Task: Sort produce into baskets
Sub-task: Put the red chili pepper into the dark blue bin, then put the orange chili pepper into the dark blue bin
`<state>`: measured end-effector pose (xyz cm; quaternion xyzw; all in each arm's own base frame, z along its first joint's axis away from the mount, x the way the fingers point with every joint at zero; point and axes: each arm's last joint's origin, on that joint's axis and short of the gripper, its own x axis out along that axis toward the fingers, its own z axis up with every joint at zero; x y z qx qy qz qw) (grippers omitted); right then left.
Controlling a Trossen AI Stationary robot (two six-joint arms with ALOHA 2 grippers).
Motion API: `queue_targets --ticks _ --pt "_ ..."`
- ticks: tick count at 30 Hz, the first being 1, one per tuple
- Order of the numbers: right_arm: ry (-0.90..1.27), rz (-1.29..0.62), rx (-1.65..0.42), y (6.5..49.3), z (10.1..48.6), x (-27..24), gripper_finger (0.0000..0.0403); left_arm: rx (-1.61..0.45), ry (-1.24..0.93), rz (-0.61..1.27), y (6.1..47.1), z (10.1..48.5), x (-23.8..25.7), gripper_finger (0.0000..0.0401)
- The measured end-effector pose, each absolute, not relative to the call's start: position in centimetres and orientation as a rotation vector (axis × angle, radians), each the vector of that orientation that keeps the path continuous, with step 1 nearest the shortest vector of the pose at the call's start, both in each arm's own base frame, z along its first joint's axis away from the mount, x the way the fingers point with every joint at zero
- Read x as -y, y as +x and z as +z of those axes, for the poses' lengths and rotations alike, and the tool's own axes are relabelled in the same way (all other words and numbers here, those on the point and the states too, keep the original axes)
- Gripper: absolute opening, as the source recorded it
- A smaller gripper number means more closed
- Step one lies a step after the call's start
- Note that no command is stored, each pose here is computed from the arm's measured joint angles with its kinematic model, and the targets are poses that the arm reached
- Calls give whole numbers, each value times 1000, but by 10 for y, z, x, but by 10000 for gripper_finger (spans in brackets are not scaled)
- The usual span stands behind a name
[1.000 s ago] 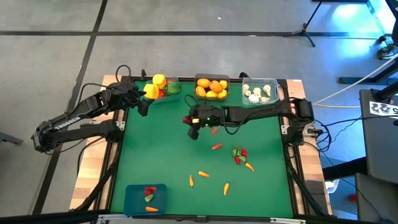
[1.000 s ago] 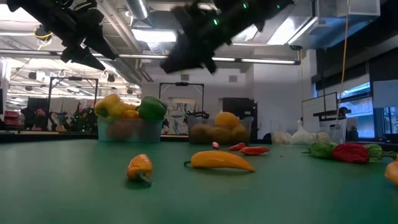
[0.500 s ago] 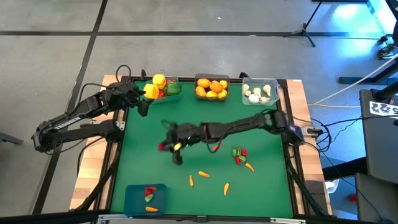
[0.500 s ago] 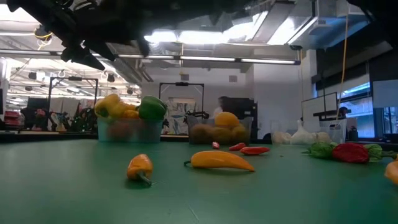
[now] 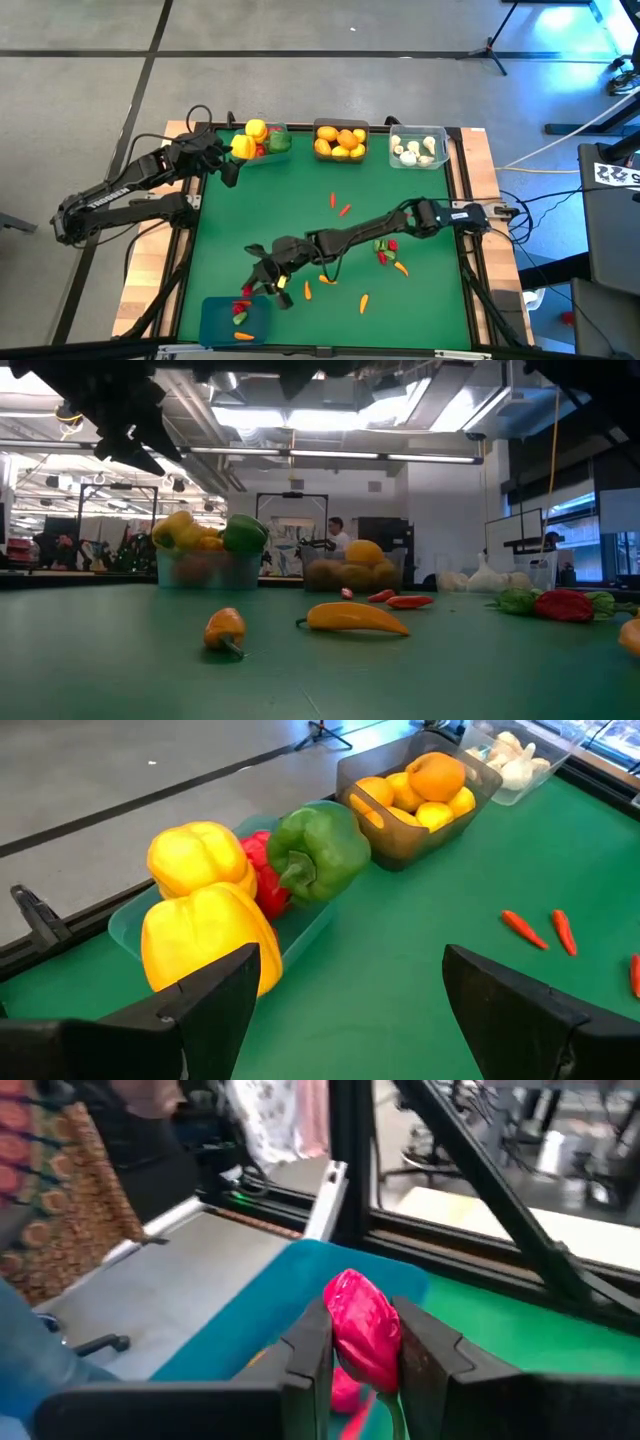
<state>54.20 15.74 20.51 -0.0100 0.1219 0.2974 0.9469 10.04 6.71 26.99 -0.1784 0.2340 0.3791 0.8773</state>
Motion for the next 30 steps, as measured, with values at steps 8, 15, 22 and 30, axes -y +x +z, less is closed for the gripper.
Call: queue_targets --ticks 8,15,22,30 --pt "-12 685 -232 548 192 -165 79 -487 -371 793 100 270 -67 308" --pt "-39 722 -219 547 192 -171 101 -487 -371 793 100 270 -67 308" --pt "-37 724 -221 546 192 -171 189 -488 -371 793 100 270 -67 308" --pt "-60 573 -338 545 188 -163 238 -497 -373 794 100 269 -67 308"
